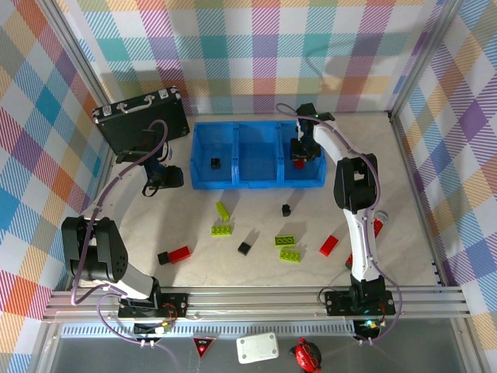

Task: Sort the legos into containers by color
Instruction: Place the lego in the container.

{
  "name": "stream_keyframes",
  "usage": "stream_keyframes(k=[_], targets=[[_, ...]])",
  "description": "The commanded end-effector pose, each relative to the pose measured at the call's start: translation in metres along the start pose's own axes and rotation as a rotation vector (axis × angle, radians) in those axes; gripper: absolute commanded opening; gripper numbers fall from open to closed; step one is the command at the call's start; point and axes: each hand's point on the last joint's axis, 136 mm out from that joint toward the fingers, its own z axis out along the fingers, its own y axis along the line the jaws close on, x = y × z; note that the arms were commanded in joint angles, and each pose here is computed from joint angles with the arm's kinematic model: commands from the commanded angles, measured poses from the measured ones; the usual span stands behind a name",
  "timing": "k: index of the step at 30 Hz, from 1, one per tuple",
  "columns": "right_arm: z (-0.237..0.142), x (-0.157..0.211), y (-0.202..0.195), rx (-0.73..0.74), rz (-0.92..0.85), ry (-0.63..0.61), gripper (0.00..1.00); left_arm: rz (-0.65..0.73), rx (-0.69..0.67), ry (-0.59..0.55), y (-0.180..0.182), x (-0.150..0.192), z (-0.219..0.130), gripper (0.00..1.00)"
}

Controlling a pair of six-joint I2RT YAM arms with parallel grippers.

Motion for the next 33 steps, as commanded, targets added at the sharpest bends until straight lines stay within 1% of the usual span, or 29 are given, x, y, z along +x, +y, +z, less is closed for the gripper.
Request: stream_keyframes(k=[1, 14, 23, 27, 33], targets=[[0.004, 0.001, -0.005, 0.019, 0.017, 0.016, 0.36, -0.006, 0.007, -0.007, 0.003, -0.003, -0.003, 0.54], [0.011, 0.001, -0.002, -0.001, -0.062, 0.017, 0.37, -0.007, 0.011, -0.003, 0.002, -0.003, -0.002, 0.54], [0.016, 0.002, 0.001, -0.016, -0.062, 0.023, 0.38, -0.004, 0.002, 0.000, 0.003, -0.003, -0.001, 0.54], [0.007, -0.003, 0.002, -0.019, -0.060, 0.005, 0.44, -0.004, 0.003, 0.000, 0.003, -0.003, -0.001, 0.54], [-0.019, -0.012, 0.006, -0.031, -0.065, -0.038, 0.46, -0.005, 0.001, 0.003, 0.003, -0.002, -0.001, 0.54]])
